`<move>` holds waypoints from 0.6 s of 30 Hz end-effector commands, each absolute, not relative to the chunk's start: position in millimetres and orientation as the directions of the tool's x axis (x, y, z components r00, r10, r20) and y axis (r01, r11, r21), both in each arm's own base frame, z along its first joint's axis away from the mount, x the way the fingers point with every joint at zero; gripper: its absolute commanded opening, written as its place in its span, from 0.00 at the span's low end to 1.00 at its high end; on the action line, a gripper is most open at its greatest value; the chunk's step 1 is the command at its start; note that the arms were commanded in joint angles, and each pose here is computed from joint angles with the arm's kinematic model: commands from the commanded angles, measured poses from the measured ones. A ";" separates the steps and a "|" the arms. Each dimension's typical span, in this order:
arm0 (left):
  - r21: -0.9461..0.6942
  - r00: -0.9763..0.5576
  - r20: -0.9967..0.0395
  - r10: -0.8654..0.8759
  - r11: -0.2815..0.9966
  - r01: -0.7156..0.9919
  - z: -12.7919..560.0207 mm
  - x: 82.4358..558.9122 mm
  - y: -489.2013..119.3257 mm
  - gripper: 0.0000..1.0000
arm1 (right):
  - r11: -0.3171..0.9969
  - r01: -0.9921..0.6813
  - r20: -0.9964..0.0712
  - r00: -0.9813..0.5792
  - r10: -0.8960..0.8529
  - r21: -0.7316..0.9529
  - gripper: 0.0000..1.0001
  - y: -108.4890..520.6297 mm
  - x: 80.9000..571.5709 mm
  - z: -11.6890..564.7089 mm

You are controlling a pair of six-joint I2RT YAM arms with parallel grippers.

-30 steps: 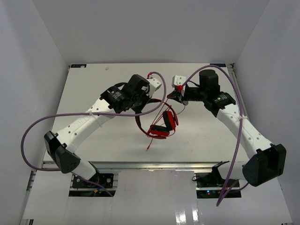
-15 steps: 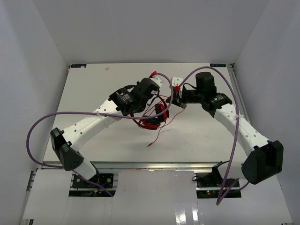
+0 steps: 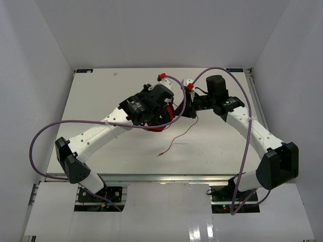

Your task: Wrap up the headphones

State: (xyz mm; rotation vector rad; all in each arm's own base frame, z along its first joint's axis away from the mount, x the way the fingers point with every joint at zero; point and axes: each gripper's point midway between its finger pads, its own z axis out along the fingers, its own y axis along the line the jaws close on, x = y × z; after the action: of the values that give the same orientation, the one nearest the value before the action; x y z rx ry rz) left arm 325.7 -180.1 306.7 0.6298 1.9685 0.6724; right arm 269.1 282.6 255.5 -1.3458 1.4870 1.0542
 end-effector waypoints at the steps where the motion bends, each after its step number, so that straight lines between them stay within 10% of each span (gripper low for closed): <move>1: 0.655 -0.405 -0.716 0.568 0.748 -0.108 353.4 332.0 -157.3 0.00 | -0.081 -0.973 -0.958 -0.196 -0.211 0.217 0.08 293.4 233.6 281.5; 18: 0.306 -0.287 -0.924 0.251 0.937 -0.166 382.1 330.9 -183.2 0.00 | -0.223 -0.869 -0.896 -0.419 -0.149 0.443 0.17 297.6 192.9 285.8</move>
State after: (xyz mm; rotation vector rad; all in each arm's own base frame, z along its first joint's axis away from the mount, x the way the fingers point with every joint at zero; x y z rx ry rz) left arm 332.6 -192.7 332.2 0.3872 1.8947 0.6135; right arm 220.0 299.1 263.0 -1.1948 1.5759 1.5798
